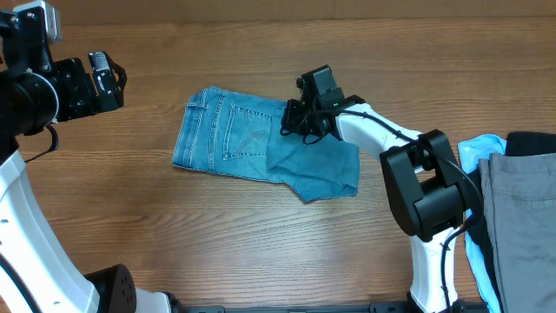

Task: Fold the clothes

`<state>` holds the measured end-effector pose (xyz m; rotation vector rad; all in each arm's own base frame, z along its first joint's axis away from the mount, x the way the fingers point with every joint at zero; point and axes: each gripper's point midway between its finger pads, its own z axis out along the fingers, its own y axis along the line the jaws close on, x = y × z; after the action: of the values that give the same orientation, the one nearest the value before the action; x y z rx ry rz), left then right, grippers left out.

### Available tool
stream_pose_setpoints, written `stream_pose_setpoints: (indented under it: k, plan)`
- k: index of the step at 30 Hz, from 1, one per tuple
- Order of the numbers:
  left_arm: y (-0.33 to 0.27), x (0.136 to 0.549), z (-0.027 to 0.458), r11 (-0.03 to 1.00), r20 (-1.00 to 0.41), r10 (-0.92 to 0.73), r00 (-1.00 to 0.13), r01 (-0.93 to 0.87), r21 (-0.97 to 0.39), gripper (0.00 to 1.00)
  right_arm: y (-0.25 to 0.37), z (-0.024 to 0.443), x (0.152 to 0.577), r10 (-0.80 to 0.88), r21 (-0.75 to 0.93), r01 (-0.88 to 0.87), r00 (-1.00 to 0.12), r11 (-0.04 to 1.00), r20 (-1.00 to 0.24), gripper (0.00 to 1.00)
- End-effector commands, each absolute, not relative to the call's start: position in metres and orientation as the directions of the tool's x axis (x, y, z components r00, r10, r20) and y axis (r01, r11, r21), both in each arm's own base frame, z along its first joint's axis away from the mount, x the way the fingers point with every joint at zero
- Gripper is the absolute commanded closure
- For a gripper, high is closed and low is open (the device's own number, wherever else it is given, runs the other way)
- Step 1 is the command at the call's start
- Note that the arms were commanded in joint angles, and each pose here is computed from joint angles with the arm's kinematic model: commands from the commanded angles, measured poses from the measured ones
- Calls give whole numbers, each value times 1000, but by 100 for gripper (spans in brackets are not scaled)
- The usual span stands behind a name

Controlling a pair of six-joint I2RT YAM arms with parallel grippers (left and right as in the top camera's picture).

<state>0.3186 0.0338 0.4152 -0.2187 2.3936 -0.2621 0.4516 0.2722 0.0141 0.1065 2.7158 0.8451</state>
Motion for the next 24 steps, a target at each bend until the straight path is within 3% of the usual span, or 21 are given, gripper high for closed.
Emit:
stream_pose_setpoints:
  k: [1, 6, 9, 12, 17, 20, 24]
  plan:
    - [35, 320, 415, 963, -636, -238, -734, -94, -252, 0, 282, 57, 449, 104, 637, -102, -955, 764, -278, 96]
    - [35, 320, 415, 963, -636, -238, -734, -94, -252, 0, 247, 160, 426, 108, 603, -133, -932, 786, -346, 96]
    - [35, 320, 415, 963, -636, -238, -734, -94, -252, 0, 189, 178, 395, 177, 477, 13, -938, 879, -300, 96]
    - [35, 320, 415, 963, -636, -238, -734, -94, -252, 0, 139, 154, 372, 219, 352, 140, -956, 925, -194, 96]
    - [35, 320, 415, 963, -636, -238, -734, -94, -252, 0, 119, 46, 313, 318, 229, 327, -945, 917, 79, 96]
    - [35, 320, 415, 963, -636, -238, -734, -94, -252, 0, 110, 12, 296, 415, 198, 433, -901, 879, 130, 96]
    - [35, 320, 415, 963, -636, -238, -734, -94, -252, 0, 114, -1, 295, 434, 256, 456, -890, 852, 140, 96]
